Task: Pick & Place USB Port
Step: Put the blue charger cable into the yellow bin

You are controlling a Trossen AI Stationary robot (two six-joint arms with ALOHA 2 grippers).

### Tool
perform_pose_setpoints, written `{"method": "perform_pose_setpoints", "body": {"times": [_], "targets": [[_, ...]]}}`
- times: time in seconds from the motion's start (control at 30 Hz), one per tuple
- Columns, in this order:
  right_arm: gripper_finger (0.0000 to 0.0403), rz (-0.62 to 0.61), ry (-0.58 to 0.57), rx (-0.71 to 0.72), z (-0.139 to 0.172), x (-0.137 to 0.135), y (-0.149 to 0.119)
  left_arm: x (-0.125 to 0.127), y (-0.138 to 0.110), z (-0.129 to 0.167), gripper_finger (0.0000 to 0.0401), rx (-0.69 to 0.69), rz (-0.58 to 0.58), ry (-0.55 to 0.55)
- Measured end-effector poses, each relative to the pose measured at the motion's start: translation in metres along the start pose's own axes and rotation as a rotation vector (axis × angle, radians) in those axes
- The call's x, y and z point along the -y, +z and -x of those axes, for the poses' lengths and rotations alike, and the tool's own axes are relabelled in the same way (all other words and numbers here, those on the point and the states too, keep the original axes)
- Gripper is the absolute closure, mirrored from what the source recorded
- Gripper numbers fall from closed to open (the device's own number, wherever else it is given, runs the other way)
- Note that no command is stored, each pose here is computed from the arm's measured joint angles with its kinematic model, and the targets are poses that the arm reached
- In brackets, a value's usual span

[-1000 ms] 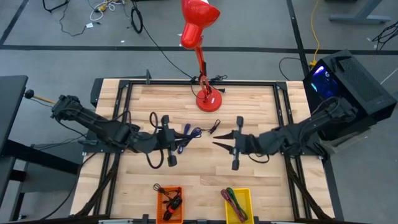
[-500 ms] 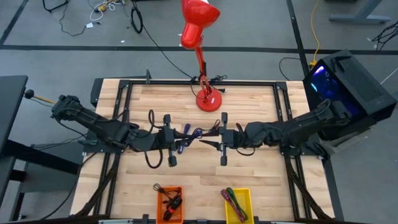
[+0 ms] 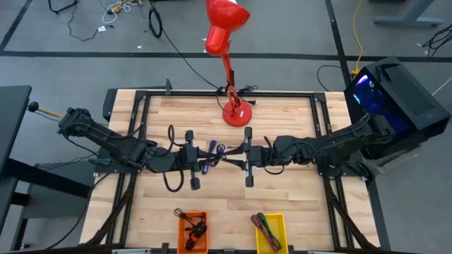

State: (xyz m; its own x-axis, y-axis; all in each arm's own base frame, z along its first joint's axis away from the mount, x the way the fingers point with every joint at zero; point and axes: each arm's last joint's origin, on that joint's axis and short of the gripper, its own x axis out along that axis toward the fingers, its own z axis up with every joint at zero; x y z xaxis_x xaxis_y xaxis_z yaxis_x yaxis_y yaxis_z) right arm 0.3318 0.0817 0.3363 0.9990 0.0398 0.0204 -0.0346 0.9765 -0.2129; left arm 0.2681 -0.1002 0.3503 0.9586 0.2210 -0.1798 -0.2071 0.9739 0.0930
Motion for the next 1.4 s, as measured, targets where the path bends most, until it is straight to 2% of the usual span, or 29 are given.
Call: {"method": "perform_pose_setpoints", "body": {"times": [0.17,0.37,0.67,0.9,1.1,1.2,1.4], "targets": [[0.0391,0.004,-0.003,0.003,0.0,0.001,0.0,0.0,0.0,0.0,0.0383,0.003,0.0,0.0],[0.0399,0.001,-0.017,-0.003,0.0,0.001,0.0,0.0,0.0,0.0,0.0383,0.003,0.002,0.011],[0.0401,0.007,-0.014,-0.034,0.001,-0.001,-0.002,-0.001,0.0,0.0,0.0292,0.003,0.018,0.022],[0.0402,0.008,-0.078,-0.11,0.022,-0.004,0.01,-0.003,-0.006,0.001,0.0269,-0.051,-0.014,0.06],[0.0403,-0.035,-0.044,-0.16,0.058,-0.021,0.029,-0.009,-0.006,0.01,0.0267,-0.071,-0.043,0.17],[0.0403,-0.11,-0.027,-0.215,0.072,-0.035,0.03,-0.013,-0.004,0.016,0.0267,-0.072,-0.035,0.188],[0.0403,-0.276,0.085,-0.257,0.096,-0.076,0.034,-0.018,0.0,0.024,0.0266,-0.063,-0.016,0.195]]}}
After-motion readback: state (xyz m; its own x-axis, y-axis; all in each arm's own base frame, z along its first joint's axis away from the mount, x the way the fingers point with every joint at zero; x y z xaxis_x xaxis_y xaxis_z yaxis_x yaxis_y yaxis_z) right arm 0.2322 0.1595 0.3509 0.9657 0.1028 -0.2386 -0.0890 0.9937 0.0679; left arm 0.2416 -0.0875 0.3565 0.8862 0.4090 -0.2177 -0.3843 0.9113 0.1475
